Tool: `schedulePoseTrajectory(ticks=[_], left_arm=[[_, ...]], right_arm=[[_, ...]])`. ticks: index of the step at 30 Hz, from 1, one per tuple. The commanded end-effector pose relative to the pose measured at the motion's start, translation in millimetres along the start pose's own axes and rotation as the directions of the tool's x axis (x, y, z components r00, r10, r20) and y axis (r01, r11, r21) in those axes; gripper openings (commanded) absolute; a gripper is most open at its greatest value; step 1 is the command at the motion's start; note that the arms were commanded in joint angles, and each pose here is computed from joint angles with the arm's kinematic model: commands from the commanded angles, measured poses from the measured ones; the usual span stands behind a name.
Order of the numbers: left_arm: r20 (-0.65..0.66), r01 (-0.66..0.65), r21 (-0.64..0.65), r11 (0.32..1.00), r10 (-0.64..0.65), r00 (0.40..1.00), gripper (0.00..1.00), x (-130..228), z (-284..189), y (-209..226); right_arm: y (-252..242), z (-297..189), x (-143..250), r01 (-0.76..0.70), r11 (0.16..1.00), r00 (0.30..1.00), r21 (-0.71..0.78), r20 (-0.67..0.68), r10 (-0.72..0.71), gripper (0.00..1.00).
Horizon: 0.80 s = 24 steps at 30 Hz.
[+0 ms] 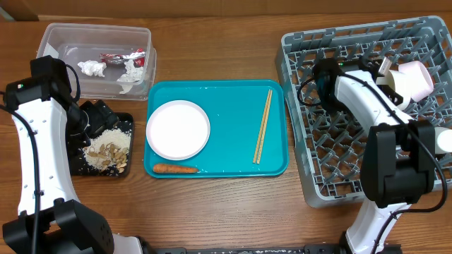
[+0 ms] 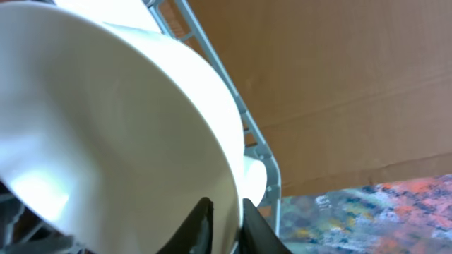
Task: Sort waste into correct bins and load items into the dishwasher
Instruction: 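Carry the pink-rimmed bowl with the right gripper into the rack and release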
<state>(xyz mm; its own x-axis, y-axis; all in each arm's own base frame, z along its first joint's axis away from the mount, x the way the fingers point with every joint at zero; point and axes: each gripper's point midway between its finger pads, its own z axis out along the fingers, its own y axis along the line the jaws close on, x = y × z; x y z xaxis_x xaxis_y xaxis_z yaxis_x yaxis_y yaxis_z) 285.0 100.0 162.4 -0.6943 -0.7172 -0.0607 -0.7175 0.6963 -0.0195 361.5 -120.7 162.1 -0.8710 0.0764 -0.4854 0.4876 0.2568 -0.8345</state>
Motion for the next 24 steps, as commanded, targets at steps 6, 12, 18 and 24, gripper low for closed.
schedulePoseTrajectory(ticks=[6, 12, 18, 24], left_arm=[[0.030, 0.009, 0.028, 1.000, -0.009, 1.000, 1.00, -2, -10, -2], [0.029, 0.008, 0.028, 1.000, -0.009, 1.000, 1.00, -2, -10, -2], [0.029, 0.008, 0.028, 1.000, -0.009, 1.000, 1.00, -1, -10, -2], [0.027, 0.008, 0.026, 1.000, -0.009, 1.000, 1.00, -1, -10, -2]], right_arm=[[26, -45, 11, -0.089, 0.975, 0.996, -0.205, -0.045, 0.081, 0.45], [17, -76, 3, -0.124, 0.951, 0.992, -0.283, 0.002, 0.130, 0.59], [7, -102, 2, -0.233, 0.856, 0.972, -0.462, -0.112, 0.204, 0.76], [24, -170, -5, -0.146, 0.569, 0.989, -0.809, -0.141, 0.053, 0.89]])
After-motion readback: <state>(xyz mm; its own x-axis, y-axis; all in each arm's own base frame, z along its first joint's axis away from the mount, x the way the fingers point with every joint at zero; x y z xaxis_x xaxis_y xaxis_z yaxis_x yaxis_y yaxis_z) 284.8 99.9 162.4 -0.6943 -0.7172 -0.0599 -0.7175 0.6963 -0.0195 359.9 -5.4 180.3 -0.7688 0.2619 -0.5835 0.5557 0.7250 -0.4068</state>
